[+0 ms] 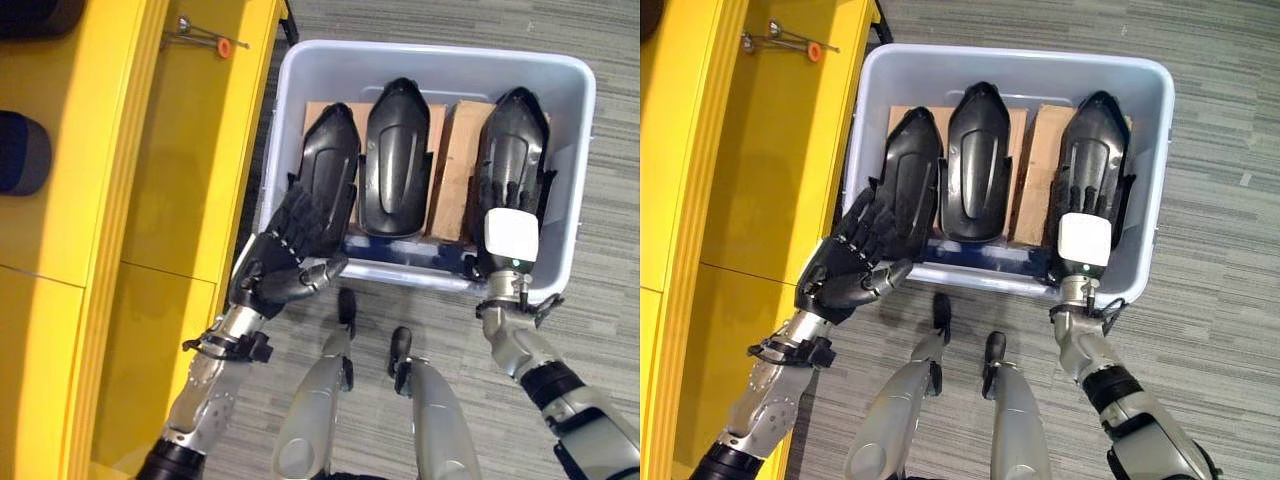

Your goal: Move parts from the plastic box to the shelf.

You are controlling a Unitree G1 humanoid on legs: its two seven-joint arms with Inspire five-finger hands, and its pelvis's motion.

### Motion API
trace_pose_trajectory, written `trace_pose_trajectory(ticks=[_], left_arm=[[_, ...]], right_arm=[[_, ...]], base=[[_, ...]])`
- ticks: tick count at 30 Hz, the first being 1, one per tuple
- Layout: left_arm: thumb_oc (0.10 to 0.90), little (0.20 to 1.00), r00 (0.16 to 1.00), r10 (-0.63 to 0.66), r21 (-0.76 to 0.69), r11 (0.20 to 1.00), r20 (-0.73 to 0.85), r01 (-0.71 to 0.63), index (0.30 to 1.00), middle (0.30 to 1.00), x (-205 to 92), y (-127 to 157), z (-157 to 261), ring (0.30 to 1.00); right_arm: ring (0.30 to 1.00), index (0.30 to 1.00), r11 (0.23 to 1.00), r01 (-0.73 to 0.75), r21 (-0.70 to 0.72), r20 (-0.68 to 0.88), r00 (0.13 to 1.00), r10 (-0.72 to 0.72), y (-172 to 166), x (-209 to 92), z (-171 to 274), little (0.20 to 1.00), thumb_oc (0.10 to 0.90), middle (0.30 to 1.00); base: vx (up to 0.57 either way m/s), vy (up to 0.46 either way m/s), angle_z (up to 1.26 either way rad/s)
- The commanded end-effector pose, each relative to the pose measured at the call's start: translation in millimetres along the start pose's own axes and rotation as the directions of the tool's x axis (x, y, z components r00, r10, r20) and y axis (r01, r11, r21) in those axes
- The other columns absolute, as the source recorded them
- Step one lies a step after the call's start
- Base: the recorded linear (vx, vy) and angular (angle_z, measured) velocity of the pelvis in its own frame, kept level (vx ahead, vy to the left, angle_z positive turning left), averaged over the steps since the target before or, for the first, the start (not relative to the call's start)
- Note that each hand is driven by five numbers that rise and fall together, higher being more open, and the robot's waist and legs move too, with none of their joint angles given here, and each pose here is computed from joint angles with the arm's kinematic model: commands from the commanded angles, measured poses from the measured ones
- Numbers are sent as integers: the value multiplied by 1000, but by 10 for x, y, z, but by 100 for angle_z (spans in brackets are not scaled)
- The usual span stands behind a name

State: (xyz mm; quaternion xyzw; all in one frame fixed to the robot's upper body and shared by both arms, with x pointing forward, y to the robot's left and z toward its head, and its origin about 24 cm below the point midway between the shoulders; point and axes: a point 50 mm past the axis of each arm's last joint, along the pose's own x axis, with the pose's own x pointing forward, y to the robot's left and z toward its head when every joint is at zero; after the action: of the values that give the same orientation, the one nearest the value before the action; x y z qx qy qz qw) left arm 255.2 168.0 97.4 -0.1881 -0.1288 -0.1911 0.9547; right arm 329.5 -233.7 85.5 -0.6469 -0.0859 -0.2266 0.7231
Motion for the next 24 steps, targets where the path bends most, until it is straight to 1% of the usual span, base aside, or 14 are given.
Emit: trace_pose_trajectory(ticks=[1, 5, 8, 11, 15, 18, 24], left_arm=[[900, 1000, 970, -127, 4, 992, 209, 129, 1000, 1000, 113, -212, 291, 1000], [900, 1000, 970, -138, 1, 990, 200, 141, 1000, 1000, 118, -222, 274, 1000], [900, 1000, 970, -142, -6, 989, 197, 145, 1000, 1000, 108, -220, 257, 1000], [900, 1000, 970, -140, -8, 990, 199, 144, 1000, 1000, 102, -227, 249, 1000], [900, 1000, 969, -142, -14, 989, 204, 148, 1000, 1000, 101, -222, 243, 1000], [900, 1000, 969, -146, -14, 988, 199, 152, 1000, 1000, 109, -221, 242, 1000], [900, 1000, 969, -155, -15, 987, 195, 161, 1000, 1000, 119, -231, 239, 1000]], right_arm=[[1000, 1000, 965, 260, -39, -10, 966, -260, -363, 222, -188, 1000, 900, 1000], [1000, 1000, 948, 319, -2, 16, 948, -319, -413, 219, -170, 1000, 900, 1000], [1000, 1000, 942, 334, 26, 12, 942, -335, -421, 185, -178, 1000, 900, 1000], [1000, 1000, 952, 305, 33, -21, 952, -304, -378, 142, -224, 1000, 900, 1000], [1000, 1000, 972, 237, 1, -37, 971, -236, -279, 95, -273, 1000, 900, 1000], [1000, 1000, 979, 198, -35, -25, 980, -199, -247, 117, -274, 1000, 900, 1000], [1000, 1000, 981, 177, -79, 43, 984, -174, -269, 194, -189, 1000, 900, 1000]], base=[[0, 0, 0], [-1, 3, -1], [-2, 21, -5], [0, 0, 0], [0, 0, 0], [0, 0, 0], [0, 0, 0]])
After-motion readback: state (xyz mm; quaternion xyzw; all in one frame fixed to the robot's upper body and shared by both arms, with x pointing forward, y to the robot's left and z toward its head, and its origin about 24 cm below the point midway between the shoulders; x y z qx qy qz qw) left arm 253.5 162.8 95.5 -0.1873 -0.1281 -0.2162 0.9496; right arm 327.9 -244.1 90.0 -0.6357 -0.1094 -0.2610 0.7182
